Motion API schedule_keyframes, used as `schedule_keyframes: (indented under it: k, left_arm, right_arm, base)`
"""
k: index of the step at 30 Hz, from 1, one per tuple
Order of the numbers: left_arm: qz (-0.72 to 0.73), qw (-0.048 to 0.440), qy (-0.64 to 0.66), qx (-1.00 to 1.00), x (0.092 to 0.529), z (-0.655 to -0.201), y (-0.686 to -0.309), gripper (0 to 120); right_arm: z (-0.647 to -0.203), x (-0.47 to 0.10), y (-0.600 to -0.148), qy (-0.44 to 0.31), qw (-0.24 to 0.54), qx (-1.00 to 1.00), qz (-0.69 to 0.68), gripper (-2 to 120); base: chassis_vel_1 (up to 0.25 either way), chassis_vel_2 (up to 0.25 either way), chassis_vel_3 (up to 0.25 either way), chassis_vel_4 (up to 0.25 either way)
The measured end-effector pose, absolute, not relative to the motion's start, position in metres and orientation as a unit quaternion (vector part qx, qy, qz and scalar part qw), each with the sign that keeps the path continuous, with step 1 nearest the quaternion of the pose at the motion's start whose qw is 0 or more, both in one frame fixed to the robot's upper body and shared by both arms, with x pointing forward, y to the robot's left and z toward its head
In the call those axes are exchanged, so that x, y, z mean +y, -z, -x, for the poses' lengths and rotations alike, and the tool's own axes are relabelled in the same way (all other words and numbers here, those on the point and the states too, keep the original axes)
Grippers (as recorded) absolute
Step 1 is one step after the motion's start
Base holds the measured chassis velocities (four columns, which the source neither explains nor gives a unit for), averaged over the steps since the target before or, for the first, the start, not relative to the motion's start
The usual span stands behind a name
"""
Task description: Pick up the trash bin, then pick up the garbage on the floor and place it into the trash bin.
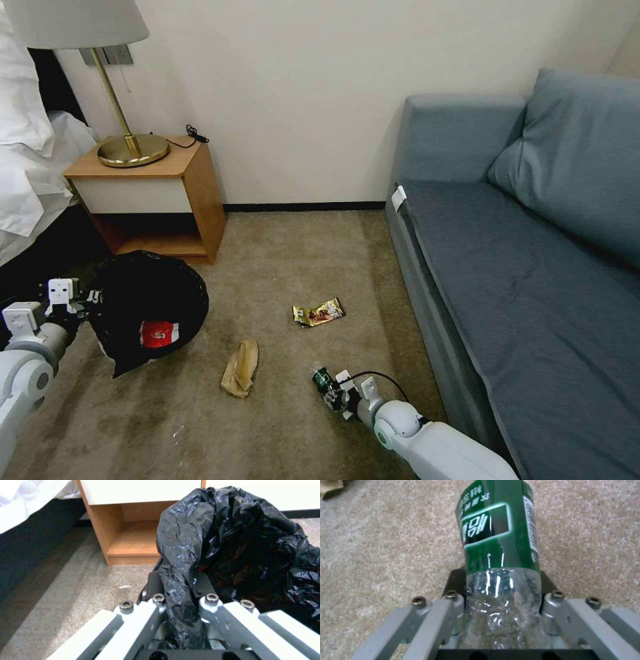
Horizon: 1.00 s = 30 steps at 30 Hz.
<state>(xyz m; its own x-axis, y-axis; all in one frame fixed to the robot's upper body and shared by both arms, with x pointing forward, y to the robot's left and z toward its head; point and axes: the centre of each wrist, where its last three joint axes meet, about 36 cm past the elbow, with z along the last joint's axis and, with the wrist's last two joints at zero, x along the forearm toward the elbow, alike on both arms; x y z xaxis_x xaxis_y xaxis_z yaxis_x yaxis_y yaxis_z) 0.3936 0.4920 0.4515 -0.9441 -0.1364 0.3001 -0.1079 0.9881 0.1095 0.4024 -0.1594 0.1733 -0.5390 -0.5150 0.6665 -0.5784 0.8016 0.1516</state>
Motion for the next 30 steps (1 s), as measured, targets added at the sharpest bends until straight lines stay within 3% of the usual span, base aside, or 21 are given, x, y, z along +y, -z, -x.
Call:
schedule_keyframes:
  k: [9, 17, 30]
  left_arm:
    - [-0.058, 0.154, 0.047, -0.985, 0.490, -0.395, -0.453, 4]
    - [-0.047, 0.149, 0.040, -0.987, 0.479, -0.401, -0.450, 4]
    - [-0.033, 0.146, 0.031, -0.988, 0.466, -0.404, -0.444, 4]
  right_arm:
    - [-0.432, -0.157, -0.193, -0.037, 0.330, -0.892, -0.307, 25]
    - [-0.498, -0.122, -0.265, -0.012, 0.242, -0.911, -0.334, 25]
    - [-0.524, -0.070, -0.323, 0.011, 0.177, -0.914, -0.364, 25]
  base:
    - [0.000, 0.000, 0.000, 0.000]
    - [0.000, 0.000, 0.000, 0.000]
    - [0.000, 0.000, 0.000, 0.000]
